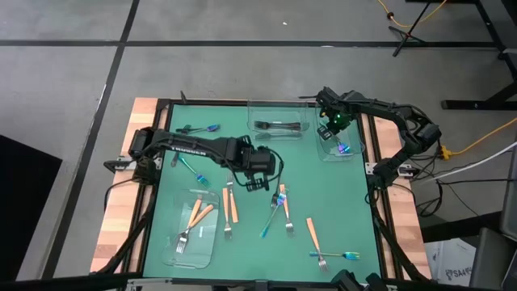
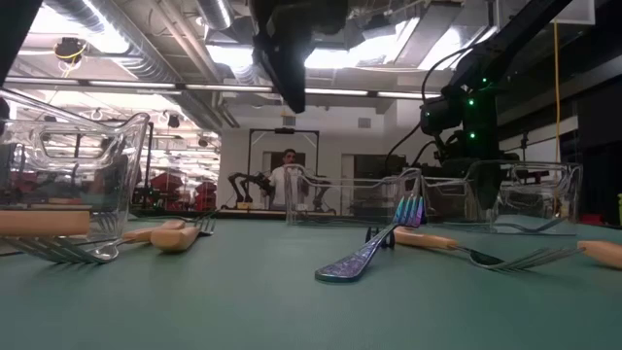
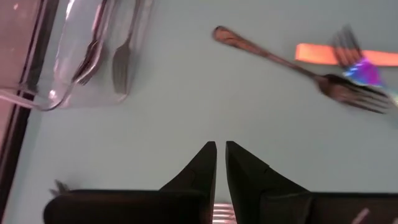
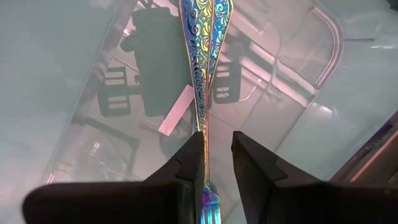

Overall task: Sort silverware by color (type)
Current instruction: Put the black fork into the top left transparent bin

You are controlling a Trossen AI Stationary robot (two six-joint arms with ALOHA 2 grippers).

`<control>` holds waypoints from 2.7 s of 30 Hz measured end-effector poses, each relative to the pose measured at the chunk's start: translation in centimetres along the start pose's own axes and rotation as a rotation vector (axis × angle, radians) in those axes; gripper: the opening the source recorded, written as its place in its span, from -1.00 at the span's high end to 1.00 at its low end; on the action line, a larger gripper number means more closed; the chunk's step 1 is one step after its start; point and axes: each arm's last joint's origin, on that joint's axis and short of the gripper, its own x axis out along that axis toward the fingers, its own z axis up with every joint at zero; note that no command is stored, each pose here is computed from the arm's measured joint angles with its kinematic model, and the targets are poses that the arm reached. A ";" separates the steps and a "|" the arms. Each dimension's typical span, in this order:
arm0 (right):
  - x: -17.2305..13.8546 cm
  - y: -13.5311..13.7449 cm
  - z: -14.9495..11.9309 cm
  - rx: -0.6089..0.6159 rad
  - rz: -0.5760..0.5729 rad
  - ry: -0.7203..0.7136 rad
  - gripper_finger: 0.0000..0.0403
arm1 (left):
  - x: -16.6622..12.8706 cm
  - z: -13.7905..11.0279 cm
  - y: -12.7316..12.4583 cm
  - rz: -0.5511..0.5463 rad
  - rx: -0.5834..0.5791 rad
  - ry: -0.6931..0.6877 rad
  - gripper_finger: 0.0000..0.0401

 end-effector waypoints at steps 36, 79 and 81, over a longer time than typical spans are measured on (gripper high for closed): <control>-10.4 1.6 -5.4 -0.102 0.073 -0.455 0.64 | -3.6 -6.0 21.1 0.175 -0.441 0.291 0.85; -12.5 9.5 -8.1 -0.422 0.251 -0.633 0.64 | 11.4 -22.0 21.6 0.169 -0.831 0.699 0.74; -12.5 9.5 -8.1 -0.422 0.251 -0.633 0.64 | 11.5 -22.0 21.7 0.171 -0.835 0.699 0.65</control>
